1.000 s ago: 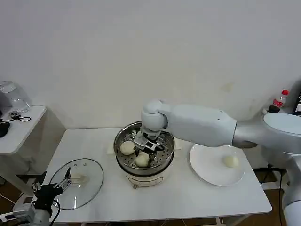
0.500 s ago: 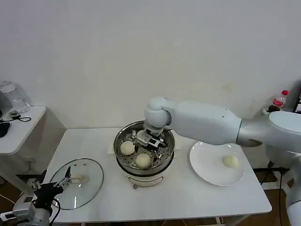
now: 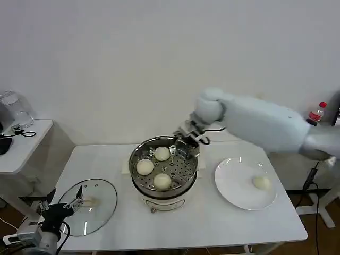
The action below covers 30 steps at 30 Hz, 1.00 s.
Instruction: Take steamed baozi put them in steamer then cover it.
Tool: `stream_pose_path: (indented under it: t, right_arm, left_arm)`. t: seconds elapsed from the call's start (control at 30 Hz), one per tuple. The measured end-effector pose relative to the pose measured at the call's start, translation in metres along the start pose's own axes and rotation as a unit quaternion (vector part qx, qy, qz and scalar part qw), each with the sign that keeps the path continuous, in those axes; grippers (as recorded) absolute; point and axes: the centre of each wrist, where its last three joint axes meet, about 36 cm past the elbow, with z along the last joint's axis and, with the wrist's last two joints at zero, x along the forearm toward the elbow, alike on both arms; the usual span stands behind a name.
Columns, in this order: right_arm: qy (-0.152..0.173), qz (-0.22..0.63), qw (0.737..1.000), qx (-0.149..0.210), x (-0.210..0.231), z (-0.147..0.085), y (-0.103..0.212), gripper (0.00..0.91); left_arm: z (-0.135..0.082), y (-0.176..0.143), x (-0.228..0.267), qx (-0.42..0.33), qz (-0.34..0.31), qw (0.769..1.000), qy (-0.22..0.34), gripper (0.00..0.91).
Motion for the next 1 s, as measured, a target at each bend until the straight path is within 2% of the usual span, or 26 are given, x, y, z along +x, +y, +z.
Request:
stream_pose_path:
  t: [0.23, 0.37, 0.67, 1.0]
  right_arm:
    - [0.04, 0.009, 0.994, -0.103, 0.023, 0.082, 0.074, 0.907]
    - [0.059, 0.003, 0.988, -0.144, 0.026, 0.116, 0.114, 0.907]
    - [0.082, -0.02, 0.978, -0.188, 0.005, 0.162, 0.175, 0.907]
    - [0.103, -0.048, 0.972, -0.206, -0.039, 0.192, 0.207, 0.907]
  left_arm:
    - [0.005, -0.006, -0.006, -0.003, 0.01, 1.0, 0.003, 0.907]
    - [0.008, -0.012, -0.008, -0.003, 0.019, 1.0, 0.008, 0.907]
    - [0.015, -0.016, -0.007, -0.001, 0.022, 1.0, 0.017, 0.907]
    - [0.02, -0.013, -0.004, -0.001, 0.013, 1.0, 0.024, 0.907]
